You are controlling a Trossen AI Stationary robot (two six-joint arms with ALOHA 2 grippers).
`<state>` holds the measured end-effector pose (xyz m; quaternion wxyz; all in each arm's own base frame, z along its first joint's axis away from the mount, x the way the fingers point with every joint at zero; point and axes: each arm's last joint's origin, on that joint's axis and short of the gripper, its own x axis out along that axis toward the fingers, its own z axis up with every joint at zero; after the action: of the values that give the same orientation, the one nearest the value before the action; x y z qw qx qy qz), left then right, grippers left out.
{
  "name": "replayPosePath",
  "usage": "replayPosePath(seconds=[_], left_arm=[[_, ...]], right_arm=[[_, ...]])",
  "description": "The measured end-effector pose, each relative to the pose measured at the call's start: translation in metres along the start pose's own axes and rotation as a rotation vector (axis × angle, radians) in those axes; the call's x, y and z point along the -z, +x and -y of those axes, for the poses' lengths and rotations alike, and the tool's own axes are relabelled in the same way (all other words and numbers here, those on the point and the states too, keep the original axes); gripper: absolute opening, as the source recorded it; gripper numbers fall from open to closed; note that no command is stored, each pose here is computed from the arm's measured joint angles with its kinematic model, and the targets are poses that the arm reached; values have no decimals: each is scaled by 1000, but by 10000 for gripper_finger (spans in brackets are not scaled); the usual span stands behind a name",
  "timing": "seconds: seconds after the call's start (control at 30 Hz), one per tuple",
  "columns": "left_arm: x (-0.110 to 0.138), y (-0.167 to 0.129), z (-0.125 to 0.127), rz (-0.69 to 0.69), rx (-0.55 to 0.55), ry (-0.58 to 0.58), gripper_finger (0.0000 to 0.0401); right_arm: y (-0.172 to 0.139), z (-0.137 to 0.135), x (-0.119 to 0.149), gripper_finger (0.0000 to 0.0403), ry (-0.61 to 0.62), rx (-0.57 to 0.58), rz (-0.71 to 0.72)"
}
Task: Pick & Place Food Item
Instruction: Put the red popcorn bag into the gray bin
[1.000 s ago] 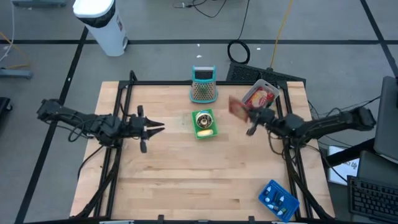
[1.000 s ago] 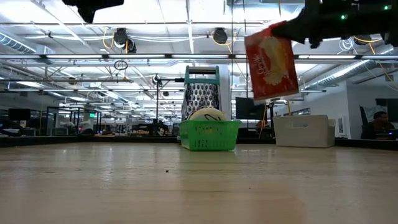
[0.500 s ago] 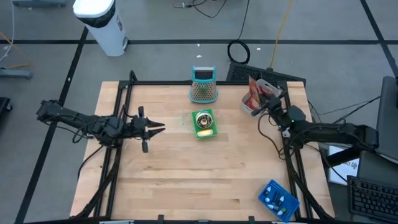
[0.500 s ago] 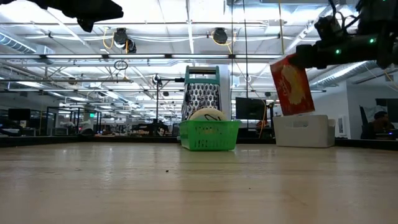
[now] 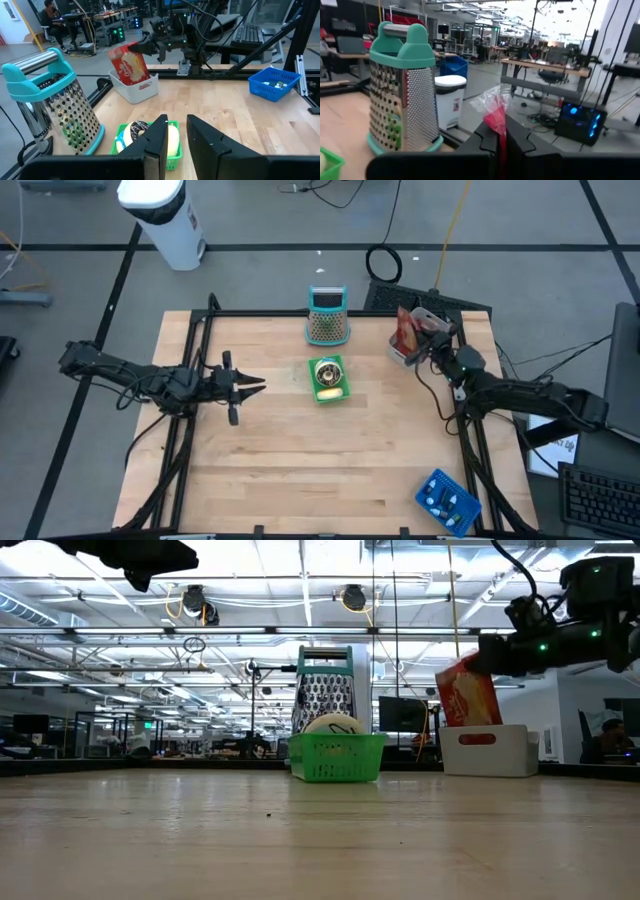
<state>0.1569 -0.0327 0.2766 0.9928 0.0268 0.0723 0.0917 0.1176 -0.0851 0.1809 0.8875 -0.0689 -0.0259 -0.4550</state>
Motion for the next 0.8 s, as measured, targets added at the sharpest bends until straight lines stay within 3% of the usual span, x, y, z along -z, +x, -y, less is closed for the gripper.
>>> replayPosePath(seconds=[0.27, 0.8], left_arm=[[0, 0, 0, 0, 0, 0, 74], [0, 0, 0, 0, 2, 0, 74]], right_arm=[[-2, 0, 5, 0, 117, -4, -15], [-2, 0, 10, 0, 56, 29, -67]])
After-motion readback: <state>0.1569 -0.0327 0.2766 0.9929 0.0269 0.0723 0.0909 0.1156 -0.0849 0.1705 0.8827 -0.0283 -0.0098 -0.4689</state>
